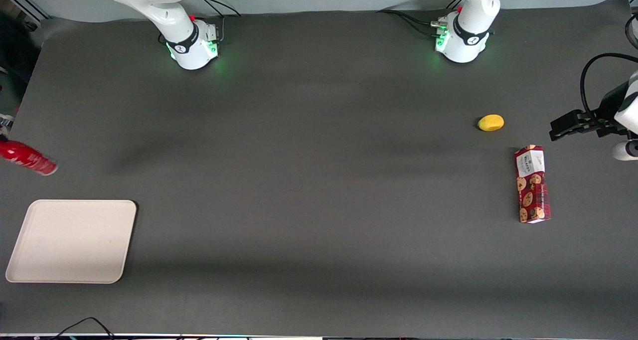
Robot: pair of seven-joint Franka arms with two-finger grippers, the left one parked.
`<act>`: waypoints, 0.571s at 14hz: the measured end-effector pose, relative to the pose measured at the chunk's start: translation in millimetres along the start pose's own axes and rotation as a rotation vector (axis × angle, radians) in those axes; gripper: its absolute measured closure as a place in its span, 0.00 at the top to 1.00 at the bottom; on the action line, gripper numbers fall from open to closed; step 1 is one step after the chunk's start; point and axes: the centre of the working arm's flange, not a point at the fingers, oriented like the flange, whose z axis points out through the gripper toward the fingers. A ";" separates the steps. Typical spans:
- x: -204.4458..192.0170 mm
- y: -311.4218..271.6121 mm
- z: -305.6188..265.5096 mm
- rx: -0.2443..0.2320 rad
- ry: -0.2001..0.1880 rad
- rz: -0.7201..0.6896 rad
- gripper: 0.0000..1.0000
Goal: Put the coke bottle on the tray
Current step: 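Lift the bottle and carry it toward the white tray, then lower the held bottle onto the white tray's surface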
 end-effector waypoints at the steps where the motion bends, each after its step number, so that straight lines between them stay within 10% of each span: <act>1: -6.2 18.4 6.4 -0.009 -0.023 -0.030 0.32; 8: -25.9 89.2 80.8 -0.001 -0.071 -0.248 0.32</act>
